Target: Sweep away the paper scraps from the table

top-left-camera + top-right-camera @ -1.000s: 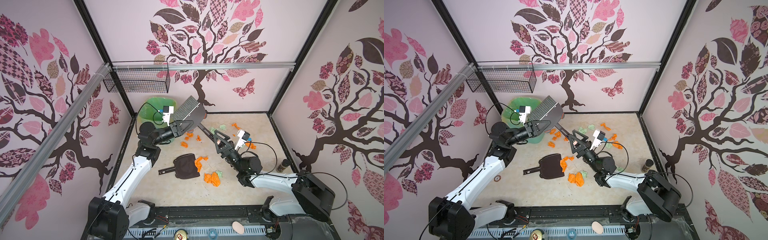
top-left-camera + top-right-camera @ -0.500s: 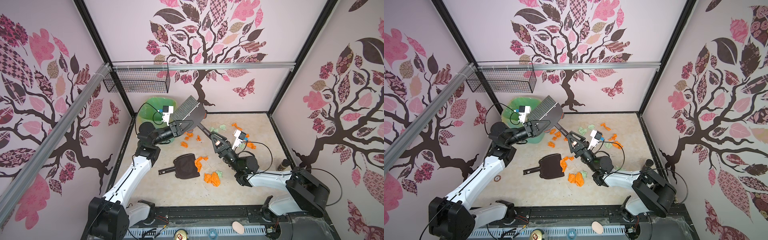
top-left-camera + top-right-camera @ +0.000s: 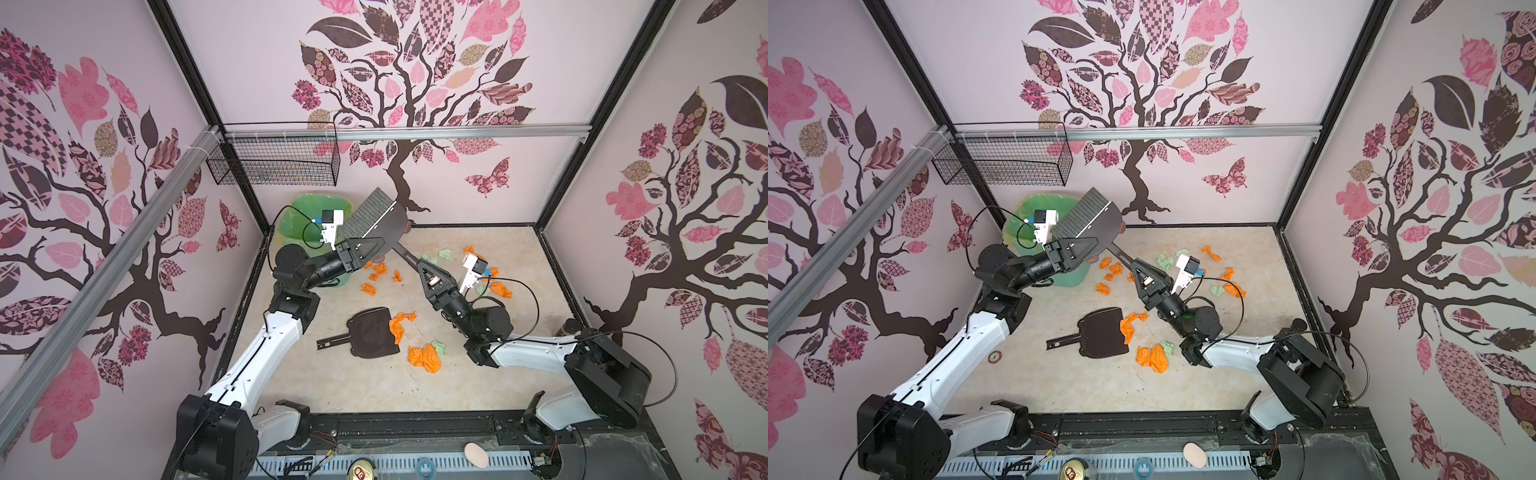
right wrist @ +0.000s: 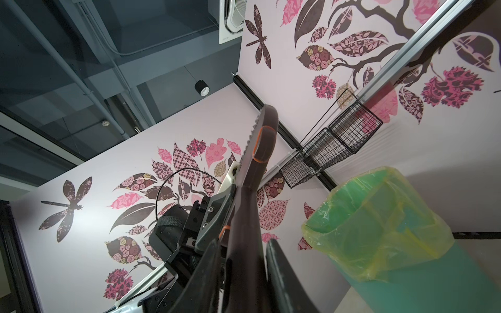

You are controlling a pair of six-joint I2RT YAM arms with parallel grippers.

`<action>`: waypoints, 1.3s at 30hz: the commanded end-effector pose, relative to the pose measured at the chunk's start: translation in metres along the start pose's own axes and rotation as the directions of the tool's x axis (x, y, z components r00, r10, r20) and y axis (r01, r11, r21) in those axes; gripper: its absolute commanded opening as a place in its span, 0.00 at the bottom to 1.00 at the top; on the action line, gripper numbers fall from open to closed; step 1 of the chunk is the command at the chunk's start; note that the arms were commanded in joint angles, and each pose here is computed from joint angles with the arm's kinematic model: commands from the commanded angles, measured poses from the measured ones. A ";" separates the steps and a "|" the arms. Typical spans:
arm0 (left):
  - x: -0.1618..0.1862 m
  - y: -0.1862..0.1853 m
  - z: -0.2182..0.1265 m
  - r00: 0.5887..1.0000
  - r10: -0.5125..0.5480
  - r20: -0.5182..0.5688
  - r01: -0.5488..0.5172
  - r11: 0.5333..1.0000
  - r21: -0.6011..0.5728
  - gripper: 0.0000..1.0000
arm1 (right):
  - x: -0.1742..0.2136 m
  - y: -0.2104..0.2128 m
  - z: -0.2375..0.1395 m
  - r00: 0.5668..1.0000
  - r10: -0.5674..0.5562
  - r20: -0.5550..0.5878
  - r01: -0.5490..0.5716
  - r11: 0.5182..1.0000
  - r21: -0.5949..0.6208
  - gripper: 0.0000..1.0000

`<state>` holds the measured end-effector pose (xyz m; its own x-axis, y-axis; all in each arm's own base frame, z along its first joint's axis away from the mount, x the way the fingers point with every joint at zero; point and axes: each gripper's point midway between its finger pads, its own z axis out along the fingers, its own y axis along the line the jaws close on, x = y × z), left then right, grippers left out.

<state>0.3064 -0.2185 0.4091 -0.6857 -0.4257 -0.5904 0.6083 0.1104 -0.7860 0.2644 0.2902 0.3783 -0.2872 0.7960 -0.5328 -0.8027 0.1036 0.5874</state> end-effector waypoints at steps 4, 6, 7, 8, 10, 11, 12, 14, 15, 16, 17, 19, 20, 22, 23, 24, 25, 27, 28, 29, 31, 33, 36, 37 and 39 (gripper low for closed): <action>0.013 -0.004 -0.002 0.998 0.042 -0.045 -0.041 0.999 0.022 0.00 | -0.025 0.037 0.007 0.996 0.013 0.088 0.000 0.989 -0.146 0.15; 0.013 -0.003 -0.002 0.998 0.043 -0.046 -0.042 0.999 0.017 0.02 | -0.024 0.035 0.005 0.996 0.017 0.084 -0.006 0.990 -0.139 0.12; 0.014 -0.002 -0.001 0.998 0.046 -0.048 -0.045 0.999 0.014 0.13 | -0.023 0.033 0.004 0.996 0.021 0.082 -0.010 0.991 -0.133 0.11; 0.014 -0.002 -0.001 0.998 0.048 -0.050 -0.047 0.999 0.010 0.24 | -0.023 0.032 0.003 0.996 0.024 0.082 -0.013 0.992 -0.128 0.11; 0.015 0.000 -0.001 0.997 0.055 -0.058 -0.055 0.999 0.000 0.47 | -0.021 0.029 0.000 0.997 0.027 0.077 -0.018 0.993 -0.115 0.10; 0.015 0.001 0.000 0.996 0.060 -0.065 -0.061 0.998 -0.005 0.56 | -0.021 0.027 -0.002 0.996 0.027 0.079 -0.019 0.994 -0.108 0.10; 0.016 0.000 0.000 0.994 0.072 -0.079 -0.073 0.997 -0.009 0.67 | -0.022 0.025 -0.004 0.996 0.028 0.082 -0.020 0.995 -0.096 0.09; 0.017 -0.001 0.001 0.988 0.102 -0.114 -0.105 0.994 -0.019 0.81 | -0.022 0.021 -0.009 0.996 0.027 0.085 -0.021 0.997 -0.069 0.09; 0.018 -0.002 0.001 0.984 0.121 -0.135 -0.125 0.992 -0.025 0.86 | -0.022 0.018 -0.013 0.997 0.023 0.079 -0.020 0.999 -0.043 0.08; 0.019 -0.005 0.000 0.978 0.142 -0.154 -0.148 0.989 -0.023 0.90 | -0.019 0.012 -0.015 0.998 0.004 0.056 -0.004 1.000 0.000 0.08; 0.020 -0.007 -0.001 0.972 0.163 -0.167 -0.168 0.986 -0.016 0.95 | -0.015 0.007 -0.017 0.999 -0.020 0.025 0.019 0.999 0.043 0.08; 0.026 -0.009 -0.006 0.957 0.198 -0.211 -0.206 0.978 -0.017 0.97 | -0.012 -0.002 -0.022 0.996 -0.073 -0.043 0.078 0.988 0.135 0.08; 0.028 -0.010 -0.010 0.948 0.225 -0.226 -0.236 0.972 -0.021 0.97 | -0.011 -0.006 -0.026 0.993 -0.094 -0.074 0.106 0.978 0.179 0.08; 0.033 -0.012 -0.024 0.917 0.301 -0.261 -0.322 0.946 -0.042 0.97 | -0.016 -0.016 -0.036 0.980 -0.149 -0.131 0.181 0.941 0.286 0.08; 0.037 -0.014 -0.031 0.897 0.343 -0.280 -0.371 0.927 -0.052 0.97 | -0.018 -0.022 -0.042 0.971 -0.171 -0.168 0.220 0.914 0.341 0.08; 0.041 -0.018 -0.041 0.859 0.411 -0.306 -0.450 0.890 -0.067 0.97 | -0.021 -0.027 -0.049 0.957 -0.199 -0.211 0.270 0.879 0.393 0.08; 0.046 -0.018 -0.050 0.812 0.473 -0.342 -0.529 0.844 -0.090 0.97 | -0.024 -0.032 -0.055 0.941 -0.220 -0.256 0.316 0.842 0.437 0.08; 0.056 -0.016 -0.071 0.686 0.580 -0.438 -0.686 0.718 -0.123 0.97 | -0.032 -0.040 -0.068 0.904 -0.255 -0.344 0.409 0.754 0.514 0.07; 0.059 -0.010 -0.080 0.619 0.608 -0.498 -0.746 0.654 -0.129 0.97 | -0.034 -0.045 -0.075 0.881 -0.260 -0.396 0.453 0.706 0.544 0.07; 0.062 -0.001 -0.091 0.539 0.619 -0.571 -0.802 0.584 -0.125 0.97 | -0.038 -0.048 -0.081 0.855 -0.262 -0.447 0.498 0.656 0.567 0.07; 0.078 0.020 -0.113 0.385 0.592 -0.708 -0.867 0.495 -0.057 0.97 | -0.042 -0.054 -0.091 0.807 -0.248 -0.536 0.569 0.569 0.593 0.08; 0.103 0.046 -0.142 0.198 0.543 -0.816 -0.905 0.422 0.061 0.97 | -0.046 -0.062 -0.101 0.756 -0.220 -0.617 0.636 0.473 0.610 0.08; 0.137 0.090 -0.183 -0.056 0.479 -0.876 -0.921 0.314 0.231 0.97 | -0.052 -0.068 -0.110 0.685 -0.178 -0.706 0.713 0.361 0.601 0.07; 0.149 0.106 -0.197 -0.135 0.454 -0.881 -0.916 0.282 0.286 0.97 | -0.053 -0.070 -0.112 0.659 -0.163 -0.734 0.739 0.324 0.591 0.08; 0.170 0.133 -0.219 -0.241 0.405 -0.882 -0.895 0.260 0.363 0.97 | -0.057 -0.075 -0.113 0.606 -0.132 -0.785 0.786 0.249 0.565 0.07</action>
<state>0.2069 -0.1164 0.2276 -0.0896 0.7697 -0.6321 0.8813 0.3569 0.3096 0.2856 0.1963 0.3114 -0.4004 0.1765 -0.8992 -0.2188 0.9345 0.2808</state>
